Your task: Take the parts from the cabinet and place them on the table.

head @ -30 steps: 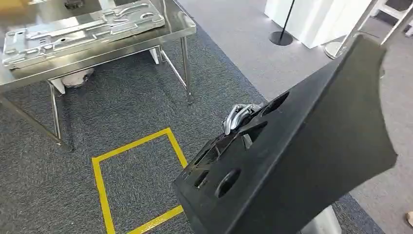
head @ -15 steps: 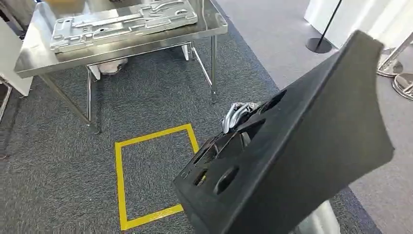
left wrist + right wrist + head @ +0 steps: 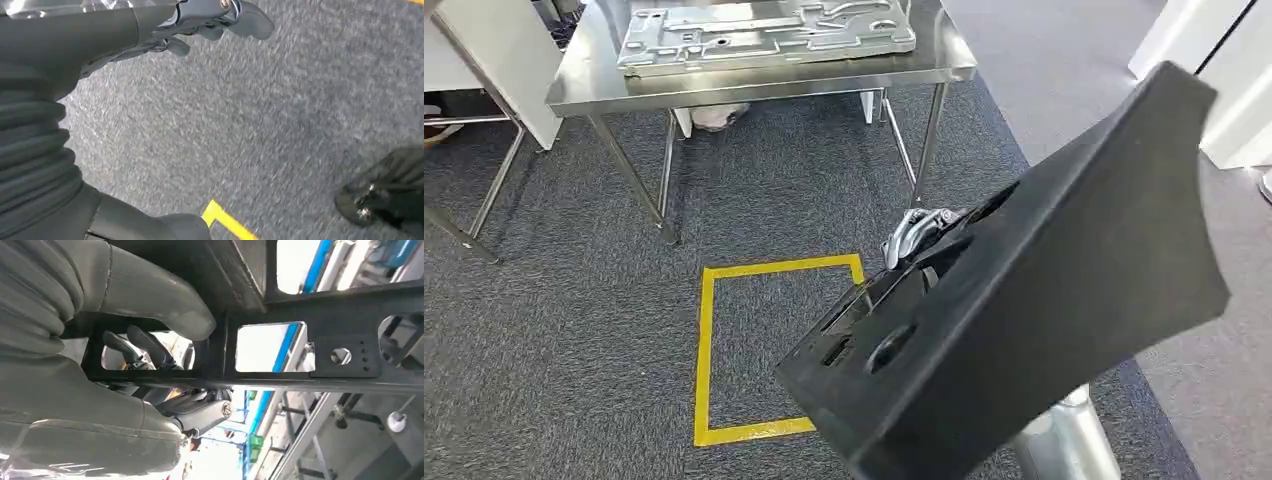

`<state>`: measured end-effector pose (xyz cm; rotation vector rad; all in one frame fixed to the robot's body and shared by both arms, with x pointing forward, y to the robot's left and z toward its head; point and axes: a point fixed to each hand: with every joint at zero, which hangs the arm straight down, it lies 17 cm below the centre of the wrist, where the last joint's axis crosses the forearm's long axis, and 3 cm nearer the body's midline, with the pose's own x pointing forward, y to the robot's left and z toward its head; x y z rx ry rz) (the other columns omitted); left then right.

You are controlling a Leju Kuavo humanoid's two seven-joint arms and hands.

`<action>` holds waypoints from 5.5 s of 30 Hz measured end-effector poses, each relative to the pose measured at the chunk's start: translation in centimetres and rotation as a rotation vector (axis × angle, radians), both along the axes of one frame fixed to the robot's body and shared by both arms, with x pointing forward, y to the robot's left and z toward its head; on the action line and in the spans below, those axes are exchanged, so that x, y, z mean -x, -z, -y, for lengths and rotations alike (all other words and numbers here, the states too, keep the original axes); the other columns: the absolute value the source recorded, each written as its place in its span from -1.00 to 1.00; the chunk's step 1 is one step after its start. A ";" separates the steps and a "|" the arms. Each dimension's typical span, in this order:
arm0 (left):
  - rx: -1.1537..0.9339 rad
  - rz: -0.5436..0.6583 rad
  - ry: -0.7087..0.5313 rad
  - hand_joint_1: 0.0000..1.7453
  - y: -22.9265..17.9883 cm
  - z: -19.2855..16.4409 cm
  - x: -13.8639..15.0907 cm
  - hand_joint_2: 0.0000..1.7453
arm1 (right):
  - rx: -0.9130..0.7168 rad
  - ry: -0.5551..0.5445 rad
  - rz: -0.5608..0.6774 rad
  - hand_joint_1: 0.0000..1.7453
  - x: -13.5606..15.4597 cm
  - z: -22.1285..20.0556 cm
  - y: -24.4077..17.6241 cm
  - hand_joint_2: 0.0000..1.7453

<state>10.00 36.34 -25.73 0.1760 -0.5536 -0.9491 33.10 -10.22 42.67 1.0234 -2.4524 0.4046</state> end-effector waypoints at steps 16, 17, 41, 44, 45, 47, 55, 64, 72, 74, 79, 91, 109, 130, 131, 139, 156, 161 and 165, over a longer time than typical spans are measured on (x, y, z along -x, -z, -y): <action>-0.002 -0.009 0.013 -1.00 0.0 -0.3 0.1 1.00 | -0.022 0.009 0.000 1.00 0.2 0.3 -0.2 1.00; -0.004 -0.009 0.016 -1.00 0.0 -0.4 0.1 1.00 | -0.024 0.008 0.001 1.00 0.3 0.3 -0.3 1.00; -0.001 -0.001 0.027 -1.00 -0.1 -0.2 -0.3 1.00 | -0.050 -0.007 0.015 1.00 0.9 0.4 -1.2 1.00; 0.000 -0.008 0.027 -1.00 0.0 -0.2 0.1 1.00 | -0.050 -0.006 0.012 1.00 0.9 0.4 -1.1 1.00; -0.001 -0.009 0.027 -1.00 0.0 -0.2 0.2 1.00 | -0.052 -0.003 0.011 1.00 0.8 0.4 -1.1 1.00; -0.003 -0.010 0.026 -1.00 0.0 -0.4 0.2 1.00 | -0.049 0.009 0.007 1.00 0.6 0.4 -1.2 1.00; -0.005 -0.003 0.026 -1.00 -0.2 -0.6 -0.3 1.00 | -0.027 0.052 0.013 1.00 0.1 0.1 -1.5 1.00; -0.002 -0.008 0.036 -1.00 -0.1 -0.3 -0.1 1.00 | -0.041 0.061 0.000 1.00 -0.1 0.4 -1.4 1.00; -0.014 -0.009 0.065 -1.00 -0.2 -1.1 -0.3 1.00 | -0.053 0.057 0.020 1.00 0.2 0.6 -2.1 1.00; -0.013 -0.015 0.068 -1.00 -0.2 -1.0 0.0 1.00 | -0.056 0.059 0.018 1.00 0.2 0.6 -2.0 1.00; -0.012 -0.020 0.084 -1.00 -0.2 -1.1 0.3 1.00 | -0.084 0.065 0.047 1.00 0.9 1.3 -2.6 1.00; -0.016 -0.014 0.096 -1.00 -0.3 -1.3 -0.3 1.00 | -0.161 0.021 0.085 1.00 3.0 3.4 -3.8 1.00; -0.029 -0.008 0.117 -1.00 -0.3 -1.5 -0.2 1.00 | -0.133 0.049 0.080 1.00 2.6 3.3 -3.6 1.00; -0.033 0.010 0.094 -1.00 -0.5 -1.7 -0.8 1.00 | -0.050 0.083 0.116 1.00 2.6 1.6 -3.2 1.00; -0.032 0.012 0.092 -1.00 -0.5 -1.7 -0.9 1.00 | -0.049 0.079 0.125 1.00 2.8 1.4 -3.4 1.00; -0.028 0.003 0.078 -1.00 -0.3 -1.7 -0.2 1.00 | -0.035 0.064 0.143 1.00 3.4 0.6 -3.6 1.00; -0.012 0.003 0.080 -1.00 -0.3 -0.9 0.0 1.00 | -0.029 0.060 0.149 1.00 3.6 0.6 -3.4 1.00; -0.016 0.009 0.081 -1.00 -0.3 -1.0 -0.3 1.00 | -0.028 0.060 0.158 1.00 3.7 0.6 -3.7 1.00; -0.018 0.010 0.080 -1.00 -0.3 -1.1 -0.3 1.00 | -0.028 0.062 0.156 1.00 3.7 0.6 -3.6 1.00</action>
